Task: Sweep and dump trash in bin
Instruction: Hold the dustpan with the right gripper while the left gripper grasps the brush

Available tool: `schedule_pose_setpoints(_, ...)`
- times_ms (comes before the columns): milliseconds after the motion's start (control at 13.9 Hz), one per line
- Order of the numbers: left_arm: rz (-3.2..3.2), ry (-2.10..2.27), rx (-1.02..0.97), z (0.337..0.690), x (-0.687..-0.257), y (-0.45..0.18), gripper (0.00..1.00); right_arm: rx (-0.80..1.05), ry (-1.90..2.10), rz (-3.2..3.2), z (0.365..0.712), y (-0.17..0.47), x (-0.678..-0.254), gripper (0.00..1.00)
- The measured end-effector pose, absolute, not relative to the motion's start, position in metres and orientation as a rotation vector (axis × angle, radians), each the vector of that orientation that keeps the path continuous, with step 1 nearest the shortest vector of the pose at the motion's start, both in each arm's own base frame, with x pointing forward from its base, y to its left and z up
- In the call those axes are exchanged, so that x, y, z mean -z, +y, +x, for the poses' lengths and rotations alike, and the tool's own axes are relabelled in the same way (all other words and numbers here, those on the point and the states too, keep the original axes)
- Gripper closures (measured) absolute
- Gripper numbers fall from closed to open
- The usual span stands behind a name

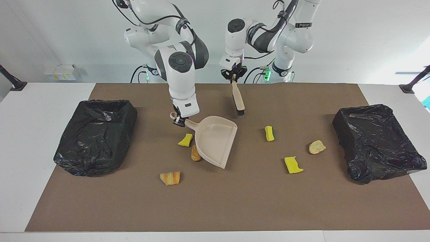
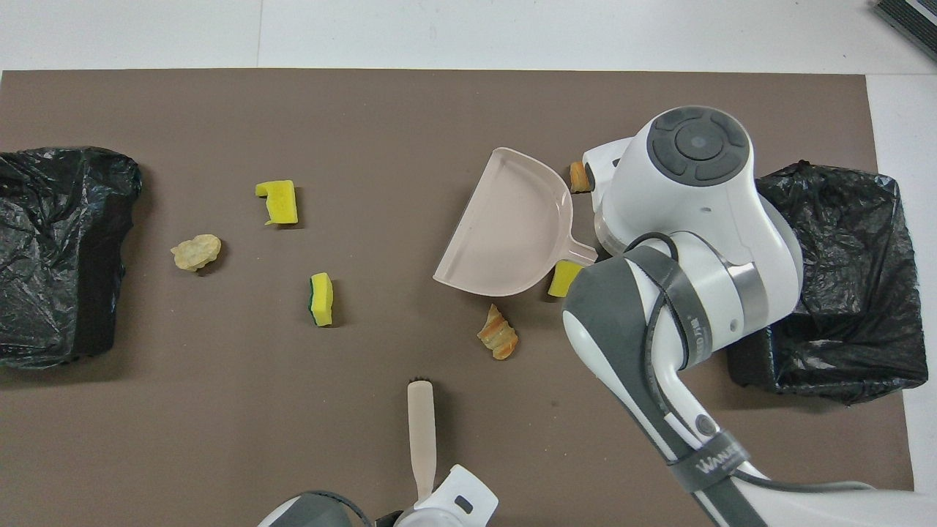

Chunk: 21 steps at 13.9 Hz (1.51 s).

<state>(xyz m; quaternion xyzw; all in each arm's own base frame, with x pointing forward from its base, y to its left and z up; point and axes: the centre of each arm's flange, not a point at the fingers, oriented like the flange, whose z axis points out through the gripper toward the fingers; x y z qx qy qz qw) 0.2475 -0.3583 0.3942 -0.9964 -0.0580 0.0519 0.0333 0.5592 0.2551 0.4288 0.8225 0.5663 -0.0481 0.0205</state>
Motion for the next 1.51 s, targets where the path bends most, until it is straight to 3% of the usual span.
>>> schedule_pose_setpoints(790, -3.013, -0.439, -0.156, 0.323, -0.409, -0.282, 0.74, 0.150, 1.995, 2.314, 0.555, 0.274, -0.394, 0.67)
schedule_pose_setpoints(1508, -3.034, -0.487, -0.205, 0.417, -0.395, -0.153, 0.74, 0.162, 2.062, 2.194, 0.554, 0.269, -0.370, 0.67)
